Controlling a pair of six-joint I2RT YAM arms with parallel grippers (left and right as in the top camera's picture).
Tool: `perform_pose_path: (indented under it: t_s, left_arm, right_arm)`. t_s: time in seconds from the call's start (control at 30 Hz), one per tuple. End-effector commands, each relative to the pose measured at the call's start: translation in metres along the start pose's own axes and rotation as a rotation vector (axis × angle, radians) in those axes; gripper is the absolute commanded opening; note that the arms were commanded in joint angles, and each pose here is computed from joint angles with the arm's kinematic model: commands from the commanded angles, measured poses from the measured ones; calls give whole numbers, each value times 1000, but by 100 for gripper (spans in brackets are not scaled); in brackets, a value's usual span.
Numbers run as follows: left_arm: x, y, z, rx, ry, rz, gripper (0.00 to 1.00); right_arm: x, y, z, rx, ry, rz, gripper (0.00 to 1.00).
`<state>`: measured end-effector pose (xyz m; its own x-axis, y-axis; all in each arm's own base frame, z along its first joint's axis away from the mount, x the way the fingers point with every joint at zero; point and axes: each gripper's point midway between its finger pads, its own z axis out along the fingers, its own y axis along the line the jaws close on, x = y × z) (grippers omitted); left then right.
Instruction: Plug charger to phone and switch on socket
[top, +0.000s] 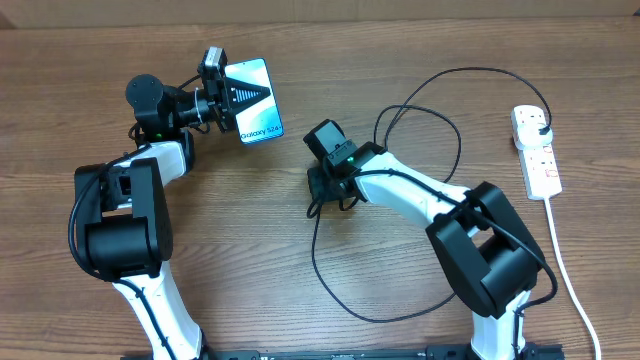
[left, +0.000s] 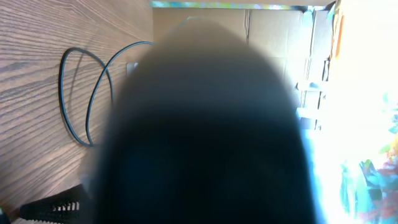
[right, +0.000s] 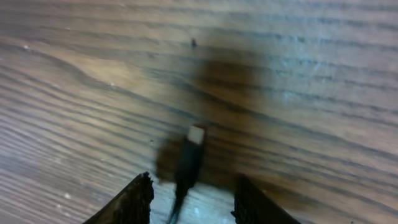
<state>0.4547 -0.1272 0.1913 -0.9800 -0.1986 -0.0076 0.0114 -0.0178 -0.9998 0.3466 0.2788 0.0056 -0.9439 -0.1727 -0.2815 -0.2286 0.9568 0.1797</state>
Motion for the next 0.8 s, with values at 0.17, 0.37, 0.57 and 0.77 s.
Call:
perform_pose_path:
  t_s: [0.17,0.37,0.57,0.77]
  left_arm:
    - [4,-10,3,1,19,58,4]
    - [4,-10,3,1,19,58,4]
    - [4,-10,1,0,19,68,5]
    - [-1,-10,-9,-1,-2,81,4]
  right_arm:
    - [5,1,14,2,24,29,18]
    - [12,8,13,-40,59,56,4]
    - [12,31,-7,-269,132,62,4]
    - [-7,51,-72,-712,111,-93,4]
